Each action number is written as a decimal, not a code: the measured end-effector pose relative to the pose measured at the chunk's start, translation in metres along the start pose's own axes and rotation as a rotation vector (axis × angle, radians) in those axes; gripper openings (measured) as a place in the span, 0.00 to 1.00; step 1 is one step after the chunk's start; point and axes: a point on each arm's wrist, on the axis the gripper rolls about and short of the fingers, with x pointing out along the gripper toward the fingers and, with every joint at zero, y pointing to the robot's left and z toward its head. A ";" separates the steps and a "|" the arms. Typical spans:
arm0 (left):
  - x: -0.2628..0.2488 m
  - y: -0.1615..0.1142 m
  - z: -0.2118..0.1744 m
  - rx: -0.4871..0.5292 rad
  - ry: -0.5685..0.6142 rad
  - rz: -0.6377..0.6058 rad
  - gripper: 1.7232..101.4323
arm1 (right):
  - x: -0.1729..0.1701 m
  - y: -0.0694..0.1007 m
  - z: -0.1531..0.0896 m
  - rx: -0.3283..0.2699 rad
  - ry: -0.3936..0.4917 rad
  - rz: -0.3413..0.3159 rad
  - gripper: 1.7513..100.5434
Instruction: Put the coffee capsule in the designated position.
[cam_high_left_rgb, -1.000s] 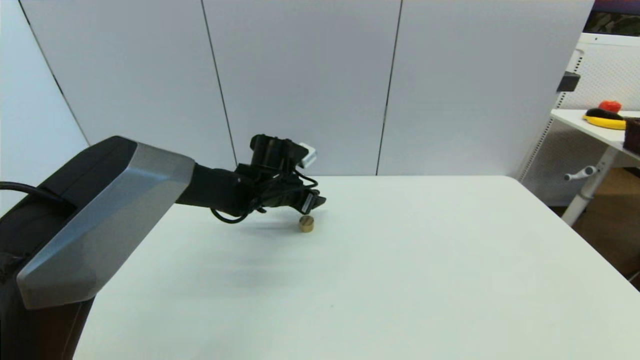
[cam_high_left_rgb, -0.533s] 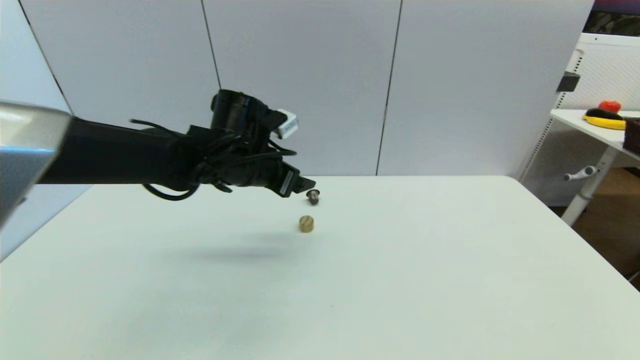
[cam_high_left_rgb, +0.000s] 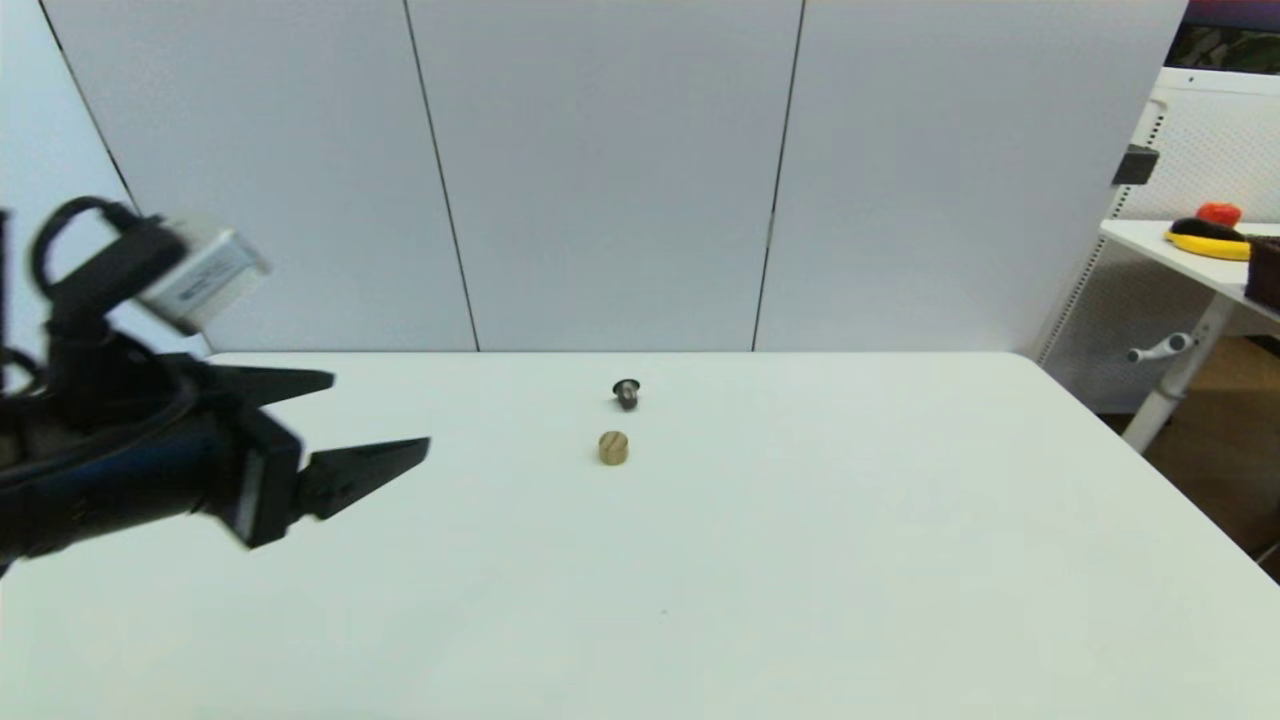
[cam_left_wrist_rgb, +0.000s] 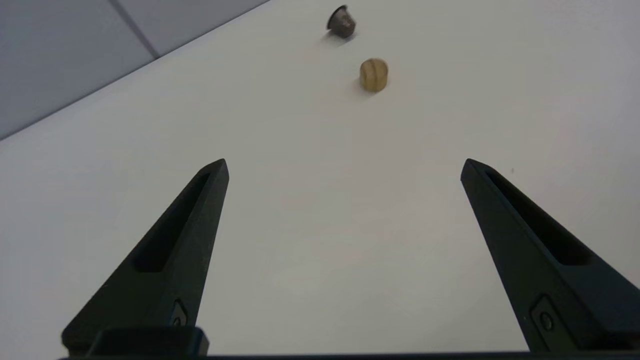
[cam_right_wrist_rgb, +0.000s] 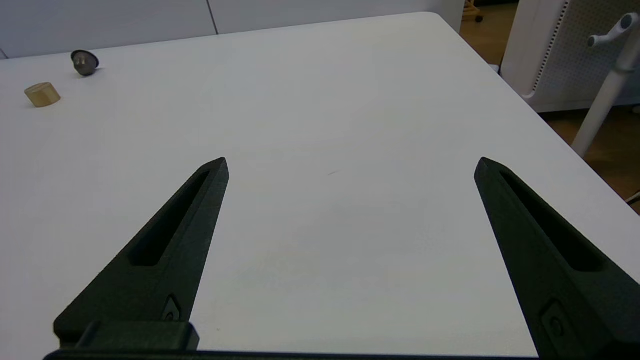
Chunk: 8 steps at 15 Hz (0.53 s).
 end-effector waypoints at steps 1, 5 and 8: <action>-0.023 -0.001 -0.017 -0.011 -0.027 0.030 0.93 | 0.000 0.000 0.000 0.000 0.000 -0.001 0.97; -0.086 -0.010 -0.085 -0.068 -0.133 0.223 0.95 | 0.000 0.000 0.000 0.001 0.000 0.000 0.97; -0.105 -0.023 -0.118 -0.089 -0.201 0.340 0.95 | 0.000 0.000 0.000 0.000 0.000 0.000 0.97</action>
